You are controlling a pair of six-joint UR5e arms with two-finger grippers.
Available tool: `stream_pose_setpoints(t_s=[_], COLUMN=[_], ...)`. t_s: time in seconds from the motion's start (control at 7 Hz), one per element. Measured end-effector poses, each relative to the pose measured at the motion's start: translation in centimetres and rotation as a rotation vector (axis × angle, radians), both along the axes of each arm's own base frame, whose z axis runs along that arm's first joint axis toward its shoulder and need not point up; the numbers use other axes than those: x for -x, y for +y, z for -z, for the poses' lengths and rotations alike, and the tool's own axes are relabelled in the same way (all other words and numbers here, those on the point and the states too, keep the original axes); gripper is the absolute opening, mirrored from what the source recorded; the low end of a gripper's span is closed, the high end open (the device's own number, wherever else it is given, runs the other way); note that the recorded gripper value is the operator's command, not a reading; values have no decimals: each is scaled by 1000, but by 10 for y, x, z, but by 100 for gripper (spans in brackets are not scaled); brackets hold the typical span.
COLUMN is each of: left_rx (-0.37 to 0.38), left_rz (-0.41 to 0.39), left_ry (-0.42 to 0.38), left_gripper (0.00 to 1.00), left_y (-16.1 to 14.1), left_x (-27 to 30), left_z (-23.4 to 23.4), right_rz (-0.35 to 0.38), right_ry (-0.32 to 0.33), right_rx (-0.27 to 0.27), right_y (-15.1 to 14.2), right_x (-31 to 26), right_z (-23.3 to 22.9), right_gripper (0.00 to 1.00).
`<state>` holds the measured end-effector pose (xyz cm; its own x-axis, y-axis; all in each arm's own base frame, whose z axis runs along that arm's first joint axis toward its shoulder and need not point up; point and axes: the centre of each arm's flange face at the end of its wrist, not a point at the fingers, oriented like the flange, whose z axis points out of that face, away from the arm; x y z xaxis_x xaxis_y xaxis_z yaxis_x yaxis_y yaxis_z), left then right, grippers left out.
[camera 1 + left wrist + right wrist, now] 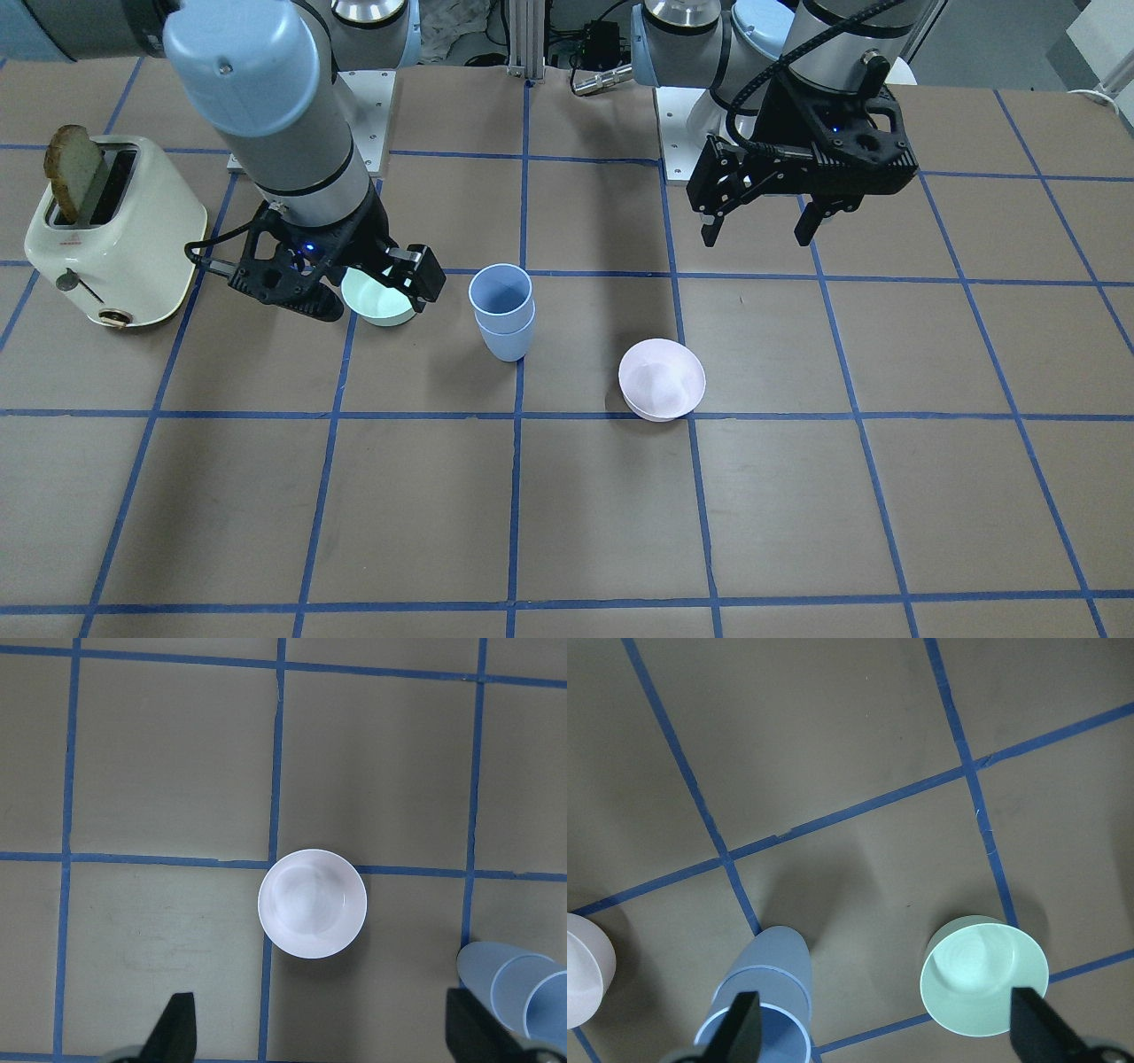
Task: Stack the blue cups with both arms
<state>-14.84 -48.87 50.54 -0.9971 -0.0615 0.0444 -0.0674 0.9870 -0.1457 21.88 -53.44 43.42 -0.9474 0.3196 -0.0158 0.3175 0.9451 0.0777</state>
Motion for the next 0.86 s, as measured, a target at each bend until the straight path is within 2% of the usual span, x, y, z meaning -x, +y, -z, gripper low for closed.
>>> stream_pose_setpoints(t_s=[0.29, 0.43, 0.86], left_rx=[0, 0, 0], left_rz=[0, 0, 0], left_ry=[0, 0, 0], left_gripper=[100, 100, 100], left_y=[0, 0, -1], left_x=[0, 0, 0], left_z=[0, 0, 0], right_rz=[-99, -123, -173], right_ry=[7, 10, 31], right_rx=[50, 64, 63], right_y=[4, 6, 35], right_x=[31, 48, 74], right_z=[-25, -34, -48], right_gripper=[100, 100, 100])
